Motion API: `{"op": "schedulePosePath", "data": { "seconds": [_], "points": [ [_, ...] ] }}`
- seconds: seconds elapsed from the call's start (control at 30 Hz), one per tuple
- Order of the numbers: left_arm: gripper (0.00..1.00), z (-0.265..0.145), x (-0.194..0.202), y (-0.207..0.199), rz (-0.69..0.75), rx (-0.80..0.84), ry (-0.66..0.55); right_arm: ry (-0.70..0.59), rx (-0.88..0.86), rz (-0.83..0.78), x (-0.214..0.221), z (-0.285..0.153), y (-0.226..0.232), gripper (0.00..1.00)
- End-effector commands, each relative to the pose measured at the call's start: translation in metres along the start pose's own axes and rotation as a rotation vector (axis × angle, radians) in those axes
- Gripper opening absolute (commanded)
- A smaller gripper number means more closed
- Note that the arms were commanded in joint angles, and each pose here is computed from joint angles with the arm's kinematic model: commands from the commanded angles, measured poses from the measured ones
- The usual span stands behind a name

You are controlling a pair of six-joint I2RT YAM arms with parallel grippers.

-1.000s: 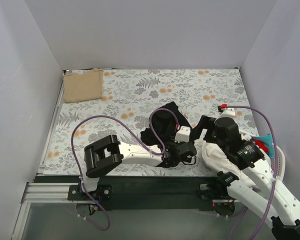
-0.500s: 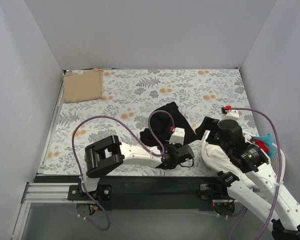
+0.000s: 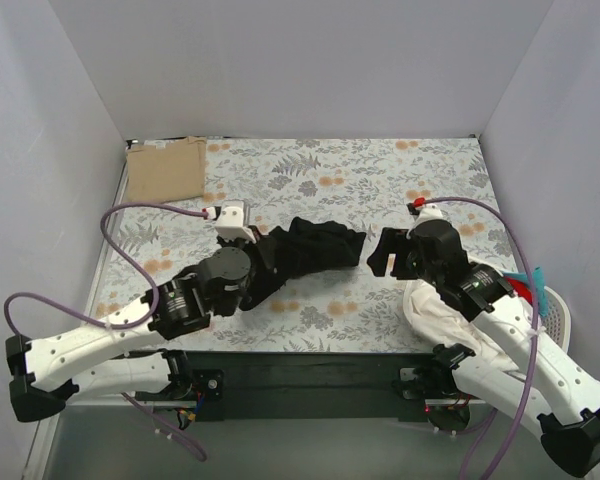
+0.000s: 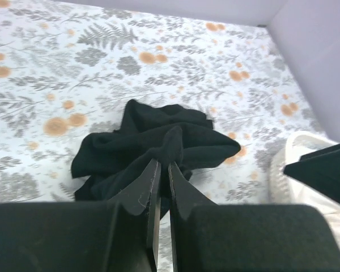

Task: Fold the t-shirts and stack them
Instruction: Flatten the tshirt out

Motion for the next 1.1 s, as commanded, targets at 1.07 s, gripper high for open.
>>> {"op": "schedulePosePath", "data": {
  "seconds": [1.07],
  "points": [
    [0.0, -0.006, 0.077, 0.065, 0.293, -0.154, 0.146, 0.349, -0.304, -0.084, 0.066, 0.12, 0.146, 0.78]
  ]
}}
Point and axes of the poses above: each gripper's point midway between its finger pads, its own z axis out along the fingers, its own y axis along the line the jaws close on, x = y × z, the point moved 6 cm from there along -z, back along the fingers, and after that the axes turned 12 degrees about z, right-handed, at the moved point
